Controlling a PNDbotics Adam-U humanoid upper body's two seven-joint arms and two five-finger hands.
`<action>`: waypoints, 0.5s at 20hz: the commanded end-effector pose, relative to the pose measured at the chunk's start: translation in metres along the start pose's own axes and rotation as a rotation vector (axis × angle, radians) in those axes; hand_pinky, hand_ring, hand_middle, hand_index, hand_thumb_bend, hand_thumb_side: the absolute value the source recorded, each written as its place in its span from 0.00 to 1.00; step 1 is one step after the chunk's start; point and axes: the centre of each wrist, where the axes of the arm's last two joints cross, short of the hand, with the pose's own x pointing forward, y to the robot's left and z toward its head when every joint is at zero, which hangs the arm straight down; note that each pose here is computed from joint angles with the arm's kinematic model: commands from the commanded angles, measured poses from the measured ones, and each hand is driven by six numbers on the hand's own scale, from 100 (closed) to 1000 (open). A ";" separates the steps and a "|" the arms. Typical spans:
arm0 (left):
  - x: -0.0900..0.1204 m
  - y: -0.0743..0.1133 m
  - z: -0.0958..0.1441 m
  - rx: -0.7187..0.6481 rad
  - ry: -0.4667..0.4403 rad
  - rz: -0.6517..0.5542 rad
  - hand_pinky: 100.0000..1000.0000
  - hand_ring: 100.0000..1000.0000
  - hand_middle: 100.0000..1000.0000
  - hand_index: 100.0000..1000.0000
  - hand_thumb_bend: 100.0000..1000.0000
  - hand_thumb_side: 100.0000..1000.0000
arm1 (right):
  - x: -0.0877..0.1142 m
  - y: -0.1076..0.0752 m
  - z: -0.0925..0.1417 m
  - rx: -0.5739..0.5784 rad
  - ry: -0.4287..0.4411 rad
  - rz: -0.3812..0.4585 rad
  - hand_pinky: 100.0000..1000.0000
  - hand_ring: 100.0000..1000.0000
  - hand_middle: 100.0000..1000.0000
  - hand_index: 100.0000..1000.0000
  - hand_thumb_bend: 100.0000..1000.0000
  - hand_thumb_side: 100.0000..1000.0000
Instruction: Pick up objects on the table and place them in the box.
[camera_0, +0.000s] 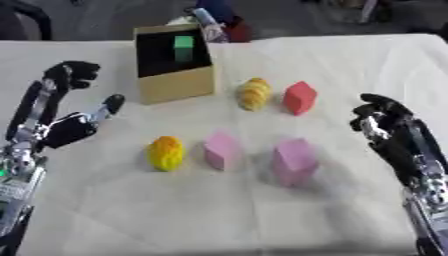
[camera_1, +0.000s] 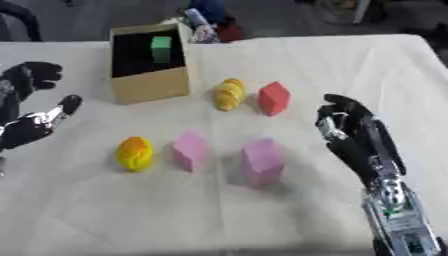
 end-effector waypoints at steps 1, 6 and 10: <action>0.012 0.019 -0.016 -0.186 -0.062 -0.185 0.79 0.76 0.72 0.77 0.54 0.31 | 0.009 -0.006 -0.003 0.014 -0.035 0.030 0.60 0.54 0.57 0.78 0.00 0.40; 0.033 0.023 -0.046 -0.490 -0.137 -0.346 0.79 0.76 0.73 0.80 0.52 0.21 | 0.009 -0.006 -0.002 0.021 -0.032 0.031 0.60 0.54 0.57 0.78 0.00 0.40; 0.043 0.020 -0.063 -0.701 -0.157 -0.448 0.79 0.76 0.74 0.82 0.45 0.10 | 0.008 -0.006 -0.002 0.025 -0.029 0.031 0.59 0.54 0.57 0.78 0.00 0.40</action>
